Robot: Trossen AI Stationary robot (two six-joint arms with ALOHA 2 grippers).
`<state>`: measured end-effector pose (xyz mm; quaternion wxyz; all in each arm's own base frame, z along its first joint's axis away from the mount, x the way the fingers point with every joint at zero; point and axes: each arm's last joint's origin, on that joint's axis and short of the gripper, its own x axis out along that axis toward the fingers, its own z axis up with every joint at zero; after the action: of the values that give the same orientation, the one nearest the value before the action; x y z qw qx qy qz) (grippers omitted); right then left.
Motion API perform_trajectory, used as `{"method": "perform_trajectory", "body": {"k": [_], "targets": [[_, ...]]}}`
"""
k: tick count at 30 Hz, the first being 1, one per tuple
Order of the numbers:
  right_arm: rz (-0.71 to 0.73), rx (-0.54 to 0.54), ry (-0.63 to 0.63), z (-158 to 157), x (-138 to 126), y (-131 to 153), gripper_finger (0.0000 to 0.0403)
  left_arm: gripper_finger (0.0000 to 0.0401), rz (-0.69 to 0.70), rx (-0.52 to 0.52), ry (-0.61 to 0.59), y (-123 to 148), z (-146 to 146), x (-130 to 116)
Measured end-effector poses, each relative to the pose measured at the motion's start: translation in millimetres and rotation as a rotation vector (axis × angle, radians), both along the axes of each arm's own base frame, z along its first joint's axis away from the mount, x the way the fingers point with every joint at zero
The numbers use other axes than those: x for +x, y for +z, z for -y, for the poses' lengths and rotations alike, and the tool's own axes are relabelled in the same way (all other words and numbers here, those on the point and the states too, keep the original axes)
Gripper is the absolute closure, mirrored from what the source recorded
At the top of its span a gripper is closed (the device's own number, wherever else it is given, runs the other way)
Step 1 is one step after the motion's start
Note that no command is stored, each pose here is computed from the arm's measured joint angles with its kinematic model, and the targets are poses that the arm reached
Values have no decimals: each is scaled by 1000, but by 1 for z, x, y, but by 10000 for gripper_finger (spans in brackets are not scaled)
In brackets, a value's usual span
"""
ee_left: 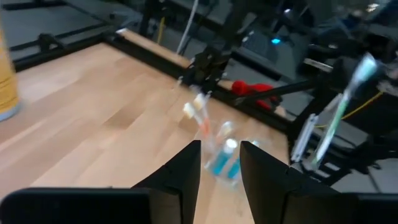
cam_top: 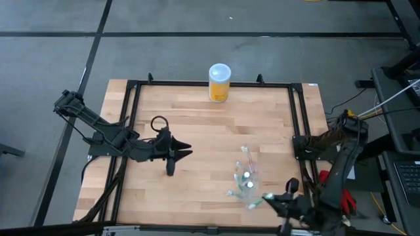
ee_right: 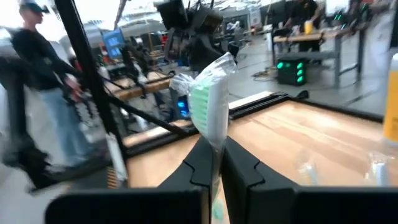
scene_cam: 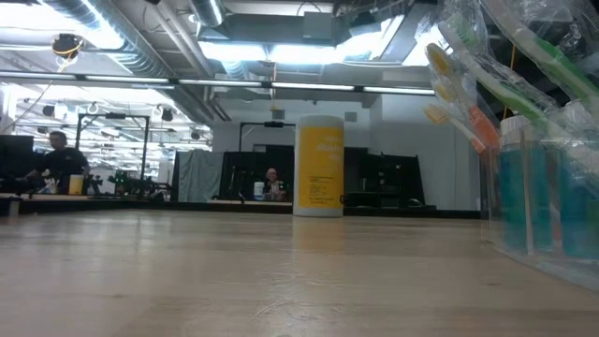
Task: Pick & Place toothbrushing station
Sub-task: Put the green toothbrush into the transparent organizer
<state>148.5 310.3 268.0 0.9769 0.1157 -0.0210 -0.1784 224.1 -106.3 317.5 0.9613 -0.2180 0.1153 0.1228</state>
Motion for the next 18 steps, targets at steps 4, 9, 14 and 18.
{"method": "perform_trajectory", "body": {"k": [4, 9, 14, 18], "targets": [[15, 40, 25, 13, -14, 44, 388, 295, 44, 15, -21, 5, 0, 2], [-27, -75, 32, 35, -24, 65, 388, 295, 46, 40, 1, 6, -7, 6], [-33, -85, -16, 59, -18, 56, 388, 295, 53, 49, 11, 7, -10, 7], [-34, -83, -16, 72, -16, 58, 388, 295, 66, 43, 11, 9, -9, 7]]}}
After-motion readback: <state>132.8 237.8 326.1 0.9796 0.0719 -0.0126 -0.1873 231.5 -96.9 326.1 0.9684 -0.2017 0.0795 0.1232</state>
